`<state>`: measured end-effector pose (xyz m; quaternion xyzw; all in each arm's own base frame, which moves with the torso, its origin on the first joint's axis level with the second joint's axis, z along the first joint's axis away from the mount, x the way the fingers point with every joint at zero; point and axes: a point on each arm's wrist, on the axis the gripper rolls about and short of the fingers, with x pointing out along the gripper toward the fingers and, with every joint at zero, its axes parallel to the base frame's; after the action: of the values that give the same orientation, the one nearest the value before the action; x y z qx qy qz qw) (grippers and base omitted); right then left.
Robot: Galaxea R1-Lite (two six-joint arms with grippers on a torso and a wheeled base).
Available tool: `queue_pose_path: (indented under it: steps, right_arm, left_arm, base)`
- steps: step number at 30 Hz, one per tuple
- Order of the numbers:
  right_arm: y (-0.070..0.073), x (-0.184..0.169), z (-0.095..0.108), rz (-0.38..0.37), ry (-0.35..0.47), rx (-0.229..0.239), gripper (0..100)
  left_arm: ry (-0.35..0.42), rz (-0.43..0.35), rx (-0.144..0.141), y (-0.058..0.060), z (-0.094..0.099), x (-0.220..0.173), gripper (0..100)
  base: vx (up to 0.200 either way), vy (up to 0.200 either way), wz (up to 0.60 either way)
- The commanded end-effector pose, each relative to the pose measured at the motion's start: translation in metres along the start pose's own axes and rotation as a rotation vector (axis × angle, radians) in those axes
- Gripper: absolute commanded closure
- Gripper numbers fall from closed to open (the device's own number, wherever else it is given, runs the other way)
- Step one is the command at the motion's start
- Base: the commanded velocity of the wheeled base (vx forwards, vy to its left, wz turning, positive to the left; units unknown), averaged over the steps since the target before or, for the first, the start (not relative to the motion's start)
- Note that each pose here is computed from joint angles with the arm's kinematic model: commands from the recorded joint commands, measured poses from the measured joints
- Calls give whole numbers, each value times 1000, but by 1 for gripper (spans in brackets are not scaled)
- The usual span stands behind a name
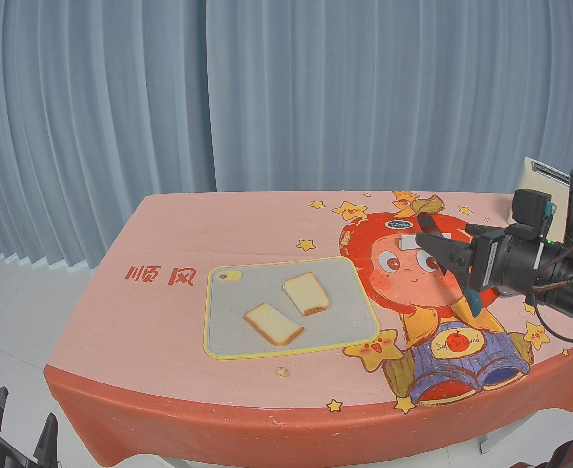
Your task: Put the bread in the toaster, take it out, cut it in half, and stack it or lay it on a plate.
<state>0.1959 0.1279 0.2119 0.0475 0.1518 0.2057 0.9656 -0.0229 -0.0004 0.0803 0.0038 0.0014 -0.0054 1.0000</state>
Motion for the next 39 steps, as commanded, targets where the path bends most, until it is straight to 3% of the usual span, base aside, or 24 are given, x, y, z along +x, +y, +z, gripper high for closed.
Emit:
queue_pose_path:
  steps: [1, 7, 14, 22, 30, 39]
  right_arm:
    - [15, 33, 1, 14, 103, -25, 0]
    - [24, 67, -10, 5, 209, -46, 0]
    - [36, 110, -46, -4, 336, -86, 0]
    - [42, 151, -59, -54, 354, -108, 0]
    - [34, 184, -71, -92, 370, -136, 0]
    - [35, 200, -80, -118, 380, -158, 0]
  left_arm:
    - [2, 0, 0, 0, -5, 0, 0]
    - [2, 0, 0, 0, -5, 0, 0]
    - [2, 0, 0, 0, -5, 0, 0]
    - [2, 0, 0, 0, -5, 0, 0]
    - [2, 0, 0, 0, -5, 0, 0]
    - [2, 0, 0, 0, -5, 0, 0]
  base:
    - [0, 0, 0]
    - [0, 0, 0]
    - [0, 0, 0]
    - [0, 0, 0]
    - [0, 0, 0]
    - [0, 0, 0]
